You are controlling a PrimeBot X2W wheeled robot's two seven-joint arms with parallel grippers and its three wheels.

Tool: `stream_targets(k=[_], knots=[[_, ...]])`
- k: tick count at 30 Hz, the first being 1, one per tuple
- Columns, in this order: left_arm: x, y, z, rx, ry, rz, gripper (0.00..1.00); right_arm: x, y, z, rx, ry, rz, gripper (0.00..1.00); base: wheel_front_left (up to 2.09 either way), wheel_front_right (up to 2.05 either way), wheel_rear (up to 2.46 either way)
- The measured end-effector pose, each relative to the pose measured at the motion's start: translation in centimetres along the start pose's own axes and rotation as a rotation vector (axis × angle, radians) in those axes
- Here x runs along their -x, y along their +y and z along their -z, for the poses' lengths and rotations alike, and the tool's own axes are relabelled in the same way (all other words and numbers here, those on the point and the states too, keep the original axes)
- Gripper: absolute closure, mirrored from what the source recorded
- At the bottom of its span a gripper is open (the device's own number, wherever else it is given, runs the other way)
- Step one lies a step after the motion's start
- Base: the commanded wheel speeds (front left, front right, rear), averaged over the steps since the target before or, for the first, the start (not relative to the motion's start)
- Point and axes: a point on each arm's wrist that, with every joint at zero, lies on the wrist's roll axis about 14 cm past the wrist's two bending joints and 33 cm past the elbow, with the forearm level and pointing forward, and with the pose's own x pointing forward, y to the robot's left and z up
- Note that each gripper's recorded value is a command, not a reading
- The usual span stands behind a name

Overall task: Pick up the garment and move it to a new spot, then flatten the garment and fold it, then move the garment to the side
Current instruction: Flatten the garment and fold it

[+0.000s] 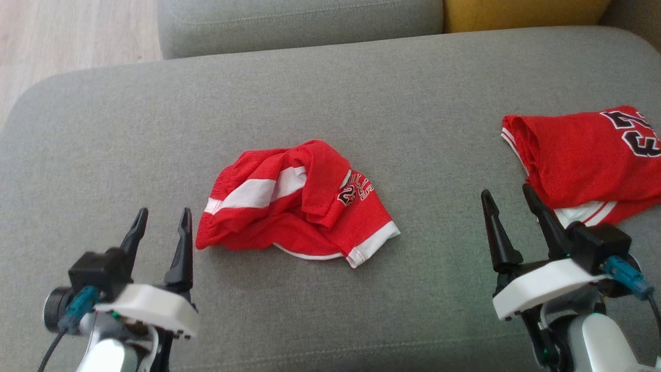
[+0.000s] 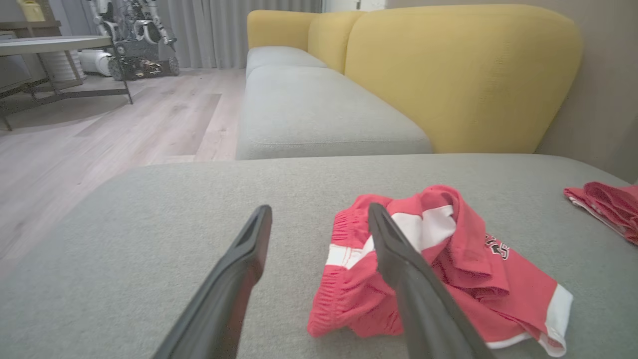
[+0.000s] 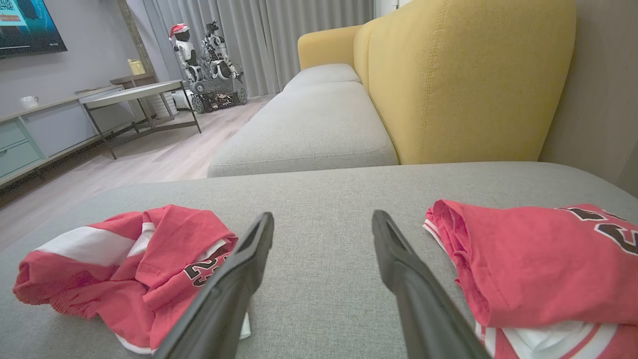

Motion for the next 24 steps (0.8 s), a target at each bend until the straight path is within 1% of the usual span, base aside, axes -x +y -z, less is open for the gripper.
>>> stream_targets(k=[5,17,20,24], knots=[[1.1,0.3,0.4,0.001,0.027,-0.018,0.00,0.3,0.1,-0.2,0.010,-0.002,0.000,0.00,0.00,0.00,0.00],[1.5,0.8,0.0,0.017,0.019,-0.047,0.00,-0.3,0.5,0.5,0.010,0.028,-0.017,0.00,0.00,0.00,0.00],[1.6,1.2,0.1,0.018,0.020,-0.057,0.00,-0.7,1.6,1.2,0.020,0.055,-0.049,0.00,0.00,0.00,0.00],[1.2,1.6,-0.5,0.023,-0.005,-0.065,0.00,-2.2,6.2,3.8,0.060,0.150,-0.194,0.00,0.00,0.00,0.00]])
